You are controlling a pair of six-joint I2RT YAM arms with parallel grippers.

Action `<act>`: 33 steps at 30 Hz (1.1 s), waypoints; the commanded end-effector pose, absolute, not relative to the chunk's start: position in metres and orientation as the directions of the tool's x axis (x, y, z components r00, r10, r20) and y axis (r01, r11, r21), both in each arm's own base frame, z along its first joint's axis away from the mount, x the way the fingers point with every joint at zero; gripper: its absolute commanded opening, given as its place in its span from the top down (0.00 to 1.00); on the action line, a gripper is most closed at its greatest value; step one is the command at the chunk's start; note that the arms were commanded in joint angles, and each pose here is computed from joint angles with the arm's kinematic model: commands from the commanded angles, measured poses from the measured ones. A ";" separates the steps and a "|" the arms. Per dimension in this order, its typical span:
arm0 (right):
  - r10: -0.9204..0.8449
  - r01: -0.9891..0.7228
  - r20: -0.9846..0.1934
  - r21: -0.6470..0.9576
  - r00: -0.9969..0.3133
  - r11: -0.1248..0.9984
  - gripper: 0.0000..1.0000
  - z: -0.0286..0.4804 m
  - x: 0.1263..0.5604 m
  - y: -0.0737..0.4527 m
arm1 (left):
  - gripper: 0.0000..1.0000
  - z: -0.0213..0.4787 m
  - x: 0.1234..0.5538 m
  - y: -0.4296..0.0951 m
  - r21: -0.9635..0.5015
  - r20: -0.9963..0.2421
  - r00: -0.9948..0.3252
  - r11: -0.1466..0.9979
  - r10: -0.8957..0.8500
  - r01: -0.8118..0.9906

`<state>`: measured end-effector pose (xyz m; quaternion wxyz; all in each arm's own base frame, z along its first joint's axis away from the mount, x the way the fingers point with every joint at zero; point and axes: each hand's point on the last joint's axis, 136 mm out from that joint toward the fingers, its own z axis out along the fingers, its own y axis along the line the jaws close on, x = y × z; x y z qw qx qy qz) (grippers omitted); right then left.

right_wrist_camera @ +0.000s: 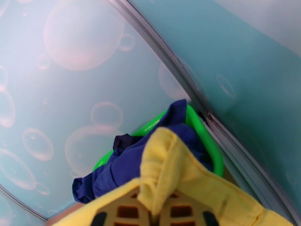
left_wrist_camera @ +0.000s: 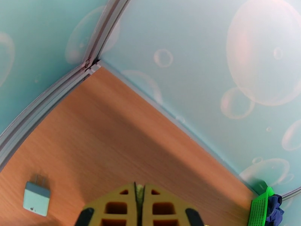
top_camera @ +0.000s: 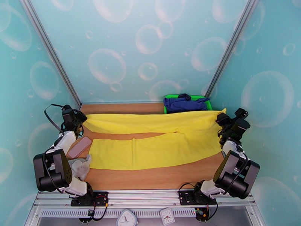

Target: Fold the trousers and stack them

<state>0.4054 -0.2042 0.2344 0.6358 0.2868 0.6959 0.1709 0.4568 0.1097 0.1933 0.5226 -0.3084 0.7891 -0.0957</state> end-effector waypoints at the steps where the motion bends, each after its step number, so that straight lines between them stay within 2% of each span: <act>1: 0.633 0.178 -0.774 0.623 0.003 0.761 1.00 0.234 0.402 -0.216 | 1.00 0.194 0.439 0.124 -0.478 -0.767 -0.218 0.764 -0.603 -0.432; 10: 0.623 0.203 -0.782 0.609 -0.007 0.767 1.00 0.229 0.408 -0.239 | 1.00 0.182 0.427 0.102 -0.511 -0.749 -0.259 0.781 -0.610 -0.359; 19: 0.609 0.071 -0.792 0.606 -0.038 0.793 1.00 0.235 0.423 -0.227 | 1.00 0.193 0.402 0.096 -0.524 -0.731 -0.241 0.751 -0.639 -0.402; 33: 0.617 0.197 -0.787 0.602 -0.015 0.774 1.00 0.225 0.403 -0.247 | 1.00 0.176 0.374 0.088 -0.528 -0.697 -0.269 0.730 -0.664 -0.434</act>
